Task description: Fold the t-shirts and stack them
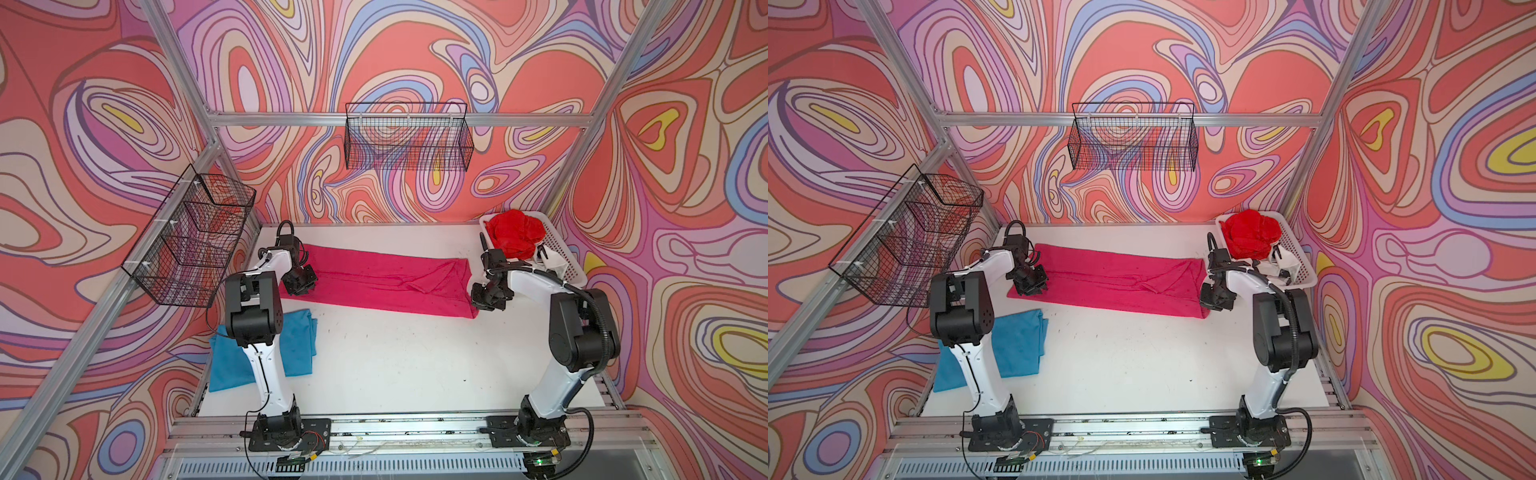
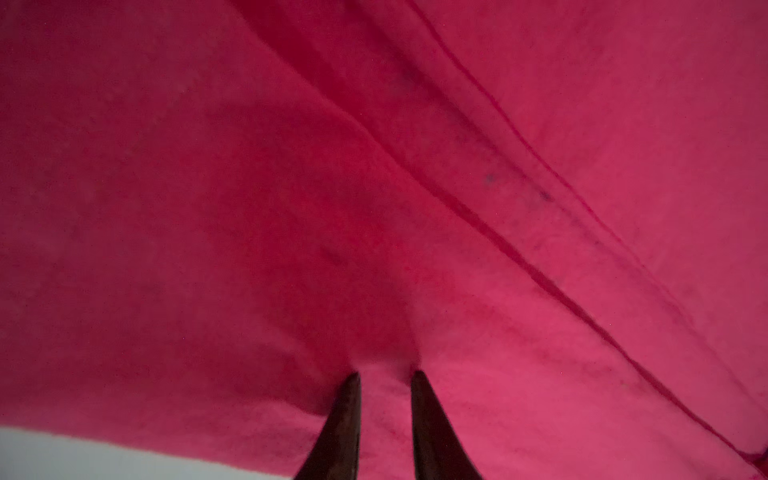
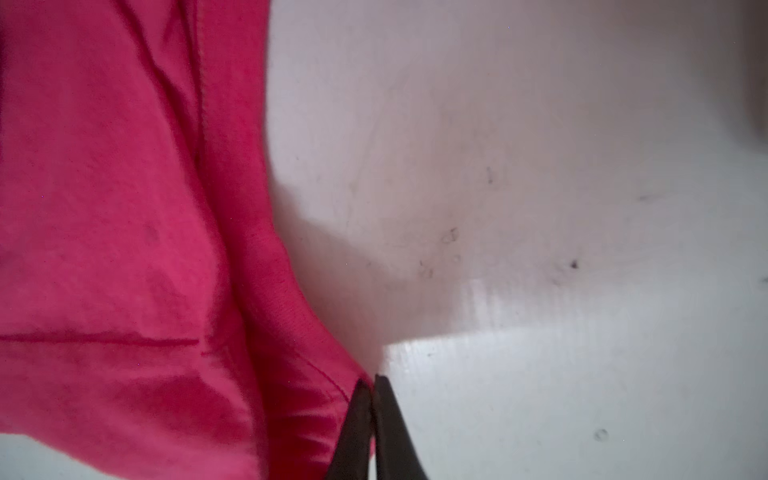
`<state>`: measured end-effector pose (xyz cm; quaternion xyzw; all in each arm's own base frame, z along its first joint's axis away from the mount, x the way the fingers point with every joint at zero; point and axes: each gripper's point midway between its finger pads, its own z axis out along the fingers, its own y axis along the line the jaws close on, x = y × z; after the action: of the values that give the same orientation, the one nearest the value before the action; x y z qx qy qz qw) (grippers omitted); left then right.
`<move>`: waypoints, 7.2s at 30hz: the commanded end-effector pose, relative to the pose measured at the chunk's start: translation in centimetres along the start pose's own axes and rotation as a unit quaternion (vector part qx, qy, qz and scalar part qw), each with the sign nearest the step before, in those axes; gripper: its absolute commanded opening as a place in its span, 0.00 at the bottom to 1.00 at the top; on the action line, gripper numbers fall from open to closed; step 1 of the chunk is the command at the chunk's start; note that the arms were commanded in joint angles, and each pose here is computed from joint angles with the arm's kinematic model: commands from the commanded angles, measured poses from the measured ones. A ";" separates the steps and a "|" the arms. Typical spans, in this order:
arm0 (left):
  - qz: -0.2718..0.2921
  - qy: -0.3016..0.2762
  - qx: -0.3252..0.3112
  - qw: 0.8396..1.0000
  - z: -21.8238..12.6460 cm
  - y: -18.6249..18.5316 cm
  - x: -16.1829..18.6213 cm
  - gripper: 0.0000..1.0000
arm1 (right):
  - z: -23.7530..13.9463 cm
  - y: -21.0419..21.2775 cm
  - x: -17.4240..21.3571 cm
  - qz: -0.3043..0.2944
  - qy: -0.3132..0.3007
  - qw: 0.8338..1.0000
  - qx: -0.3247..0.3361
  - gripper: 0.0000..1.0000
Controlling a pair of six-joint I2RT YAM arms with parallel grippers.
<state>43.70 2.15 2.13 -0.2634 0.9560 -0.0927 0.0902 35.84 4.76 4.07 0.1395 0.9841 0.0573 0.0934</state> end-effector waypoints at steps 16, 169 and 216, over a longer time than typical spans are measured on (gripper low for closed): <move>0.000 0.094 -0.033 0.995 2.7 2.2 5.8 0.29 | -2.1 -1.0 -0.8 0.018 -0.013 1.000 0.015 0.26; 0.169 0.212 0.090 0.958 -7.6 -13.2 27.3 0.49 | 6.1 12.8 -10.7 -0.081 -0.113 0.990 -0.008 0.60; 0.159 0.245 0.107 0.950 -3.7 -5.3 37.6 0.51 | -3.0 7.4 18.5 -0.063 0.091 0.986 -0.124 0.67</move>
<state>12.30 -20.94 2.35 -0.0493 0.9617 -0.2278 -0.1443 22.00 16.22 4.33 0.0120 0.9860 0.1616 0.0402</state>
